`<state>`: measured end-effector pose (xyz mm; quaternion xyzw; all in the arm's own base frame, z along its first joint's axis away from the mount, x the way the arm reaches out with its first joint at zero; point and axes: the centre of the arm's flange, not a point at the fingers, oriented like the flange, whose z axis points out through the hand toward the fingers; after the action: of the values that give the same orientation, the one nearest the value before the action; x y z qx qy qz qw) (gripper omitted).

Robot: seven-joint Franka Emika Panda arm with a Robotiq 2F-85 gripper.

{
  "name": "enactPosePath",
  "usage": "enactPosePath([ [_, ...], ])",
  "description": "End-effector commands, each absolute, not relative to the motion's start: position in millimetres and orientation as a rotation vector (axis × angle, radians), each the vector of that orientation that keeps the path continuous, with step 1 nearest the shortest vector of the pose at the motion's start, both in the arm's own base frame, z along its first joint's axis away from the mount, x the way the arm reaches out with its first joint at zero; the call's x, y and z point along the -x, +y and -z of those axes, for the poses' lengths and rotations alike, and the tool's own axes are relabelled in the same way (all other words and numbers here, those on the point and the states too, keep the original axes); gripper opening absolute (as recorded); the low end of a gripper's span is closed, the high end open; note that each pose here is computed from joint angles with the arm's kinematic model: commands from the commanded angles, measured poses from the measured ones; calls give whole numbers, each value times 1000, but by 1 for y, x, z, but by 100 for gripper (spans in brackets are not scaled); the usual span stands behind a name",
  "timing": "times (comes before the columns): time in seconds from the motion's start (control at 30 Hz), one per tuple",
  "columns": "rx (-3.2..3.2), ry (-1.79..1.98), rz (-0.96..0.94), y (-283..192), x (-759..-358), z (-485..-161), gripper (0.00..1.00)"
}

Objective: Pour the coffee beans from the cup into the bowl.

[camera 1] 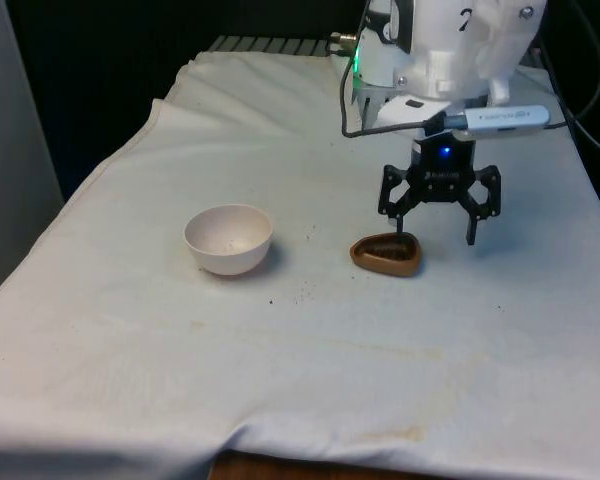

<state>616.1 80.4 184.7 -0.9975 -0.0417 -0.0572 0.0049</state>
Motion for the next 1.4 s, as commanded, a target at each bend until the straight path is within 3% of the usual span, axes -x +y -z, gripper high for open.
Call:
enactPosePath([
  [0.0, 3143, -127, 187, 80, -617, -183, 100],
  [1.37, 3196, -171, 207, 84, -620, -169, 100],
])
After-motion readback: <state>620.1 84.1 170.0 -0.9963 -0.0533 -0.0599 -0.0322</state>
